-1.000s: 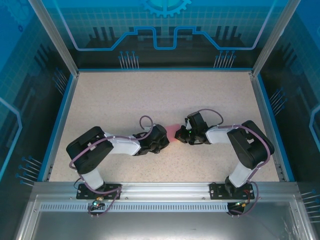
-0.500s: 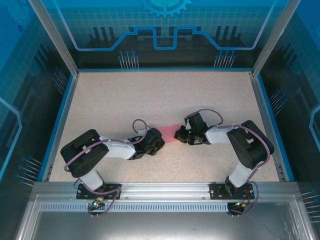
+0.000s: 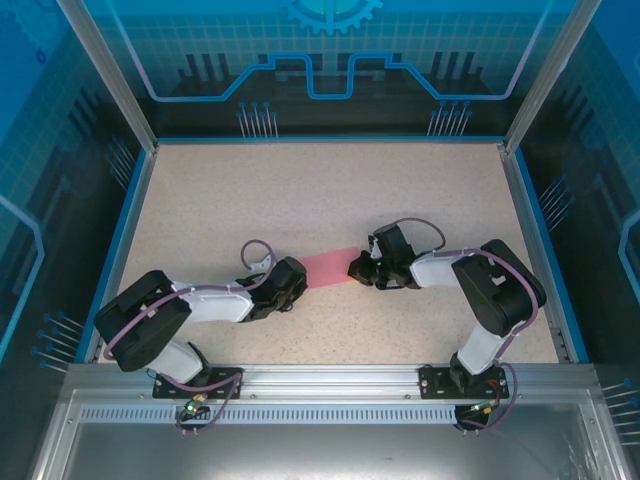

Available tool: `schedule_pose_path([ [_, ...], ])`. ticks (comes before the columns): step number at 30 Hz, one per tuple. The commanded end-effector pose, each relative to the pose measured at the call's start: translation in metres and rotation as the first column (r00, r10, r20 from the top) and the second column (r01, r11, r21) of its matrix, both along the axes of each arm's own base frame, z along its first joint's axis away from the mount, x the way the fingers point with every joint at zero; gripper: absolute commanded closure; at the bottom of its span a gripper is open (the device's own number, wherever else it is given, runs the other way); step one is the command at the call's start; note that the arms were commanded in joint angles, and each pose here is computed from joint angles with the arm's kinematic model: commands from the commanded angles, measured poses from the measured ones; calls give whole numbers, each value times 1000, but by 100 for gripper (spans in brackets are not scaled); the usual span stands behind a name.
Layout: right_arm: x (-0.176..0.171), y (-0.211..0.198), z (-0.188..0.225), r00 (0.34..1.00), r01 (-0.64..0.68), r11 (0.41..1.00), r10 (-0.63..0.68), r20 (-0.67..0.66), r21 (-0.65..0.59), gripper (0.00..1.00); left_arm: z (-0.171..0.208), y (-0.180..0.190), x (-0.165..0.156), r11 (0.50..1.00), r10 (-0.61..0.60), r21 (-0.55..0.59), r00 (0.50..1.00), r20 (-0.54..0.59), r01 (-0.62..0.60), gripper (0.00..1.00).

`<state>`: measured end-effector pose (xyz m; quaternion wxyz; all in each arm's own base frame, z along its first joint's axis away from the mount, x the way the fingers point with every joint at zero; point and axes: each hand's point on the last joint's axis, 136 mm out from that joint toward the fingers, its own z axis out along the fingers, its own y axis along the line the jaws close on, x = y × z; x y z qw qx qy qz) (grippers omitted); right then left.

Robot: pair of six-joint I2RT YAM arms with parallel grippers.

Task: Fold a paper plane with a square sheet of paper (pick it up from the middle)
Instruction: First fold in half a square sheet of paper at the center of the table.

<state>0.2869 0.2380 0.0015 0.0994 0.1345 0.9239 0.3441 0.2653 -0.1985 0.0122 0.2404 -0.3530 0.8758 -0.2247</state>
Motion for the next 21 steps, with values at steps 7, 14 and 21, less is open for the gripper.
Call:
schedule_pose_path([
  [7, -50, -65, -63, 978, 12, 955, -73, -195, -297, 100, -12, 51, -23, 982, 37, 188, 997, -66, -24, 100],
  [14, -19, -33, -16, 997, -64, 978, 54, -58, -198, 100, 60, 6, 6, 991, -128, 57, 985, 114, 122, 100],
  [21, -21, -33, -23, 997, -43, 982, 29, -74, -184, 100, 58, -62, 20, 949, -174, -237, 973, 152, 207, 100],
])
